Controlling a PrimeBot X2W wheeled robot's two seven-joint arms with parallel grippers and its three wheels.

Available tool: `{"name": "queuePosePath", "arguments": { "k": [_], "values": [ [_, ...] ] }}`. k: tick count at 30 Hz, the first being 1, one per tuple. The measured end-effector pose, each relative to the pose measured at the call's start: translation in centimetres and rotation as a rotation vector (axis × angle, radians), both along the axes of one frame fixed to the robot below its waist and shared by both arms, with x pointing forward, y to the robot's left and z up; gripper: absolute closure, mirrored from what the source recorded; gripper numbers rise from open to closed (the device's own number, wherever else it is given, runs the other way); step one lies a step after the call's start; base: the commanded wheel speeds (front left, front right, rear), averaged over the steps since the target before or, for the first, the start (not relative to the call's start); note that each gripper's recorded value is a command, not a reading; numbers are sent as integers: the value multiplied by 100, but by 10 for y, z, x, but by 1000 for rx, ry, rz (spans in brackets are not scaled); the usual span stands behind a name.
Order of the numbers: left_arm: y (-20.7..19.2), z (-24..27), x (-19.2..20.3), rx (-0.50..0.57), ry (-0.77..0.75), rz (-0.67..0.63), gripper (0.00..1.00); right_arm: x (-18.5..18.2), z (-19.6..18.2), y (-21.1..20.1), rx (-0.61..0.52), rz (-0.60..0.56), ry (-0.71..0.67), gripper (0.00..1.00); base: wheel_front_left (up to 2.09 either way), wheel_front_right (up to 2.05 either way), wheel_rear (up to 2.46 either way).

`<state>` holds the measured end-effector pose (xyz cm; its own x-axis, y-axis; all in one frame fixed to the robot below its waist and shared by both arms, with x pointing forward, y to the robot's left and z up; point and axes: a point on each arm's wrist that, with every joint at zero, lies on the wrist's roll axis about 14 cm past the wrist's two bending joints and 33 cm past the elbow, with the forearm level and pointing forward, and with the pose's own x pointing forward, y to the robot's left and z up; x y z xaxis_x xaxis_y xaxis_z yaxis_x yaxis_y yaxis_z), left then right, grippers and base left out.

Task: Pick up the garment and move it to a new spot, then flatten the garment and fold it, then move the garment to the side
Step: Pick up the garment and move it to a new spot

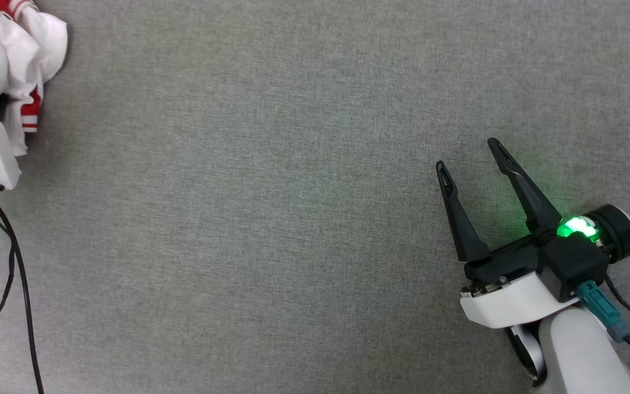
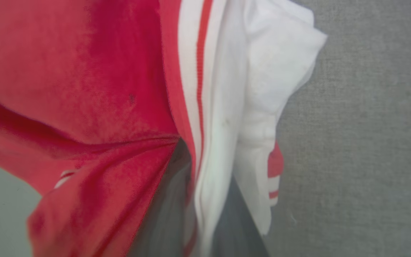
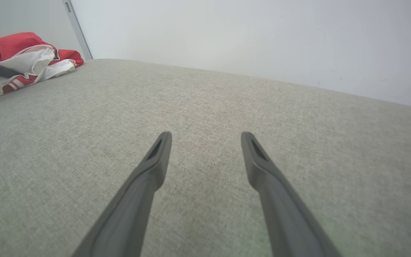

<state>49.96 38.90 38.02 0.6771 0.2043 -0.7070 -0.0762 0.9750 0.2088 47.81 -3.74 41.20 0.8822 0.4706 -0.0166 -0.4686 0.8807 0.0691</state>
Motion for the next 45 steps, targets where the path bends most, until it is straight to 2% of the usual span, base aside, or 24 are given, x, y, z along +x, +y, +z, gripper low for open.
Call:
{"name": "queuePosePath", "arguments": {
  "k": [4,10,16,20,25,29,40,45],
  "values": [
    [2,18,1,10,-66,-9,100,-1,11,2,4,3,-22,0,0,0,0],
    [1,82,9,52,-252,-60,100,-7,38,-2,21,-22,-61,0,0,0,0],
    [-36,156,13,26,-447,-163,100,-21,66,-16,33,-68,-99,0,0,0,0],
    [-68,192,3,7,-523,-248,100,-29,87,-28,34,-102,-138,0,0,0,0],
    [-130,228,-9,-119,-622,-365,100,-41,115,-45,63,-153,-188,0,0,0,0],
    [-188,237,-13,-243,-661,-462,100,-50,128,-68,64,-214,-216,0,0,0,0],
    [-360,233,-22,-588,-682,-713,100,-84,138,-147,42,-435,-239,0,0,0,0],
    [-424,263,-20,-737,-790,-783,100,-96,136,-168,27,-499,-231,0,0,0,0]
  ]
}}
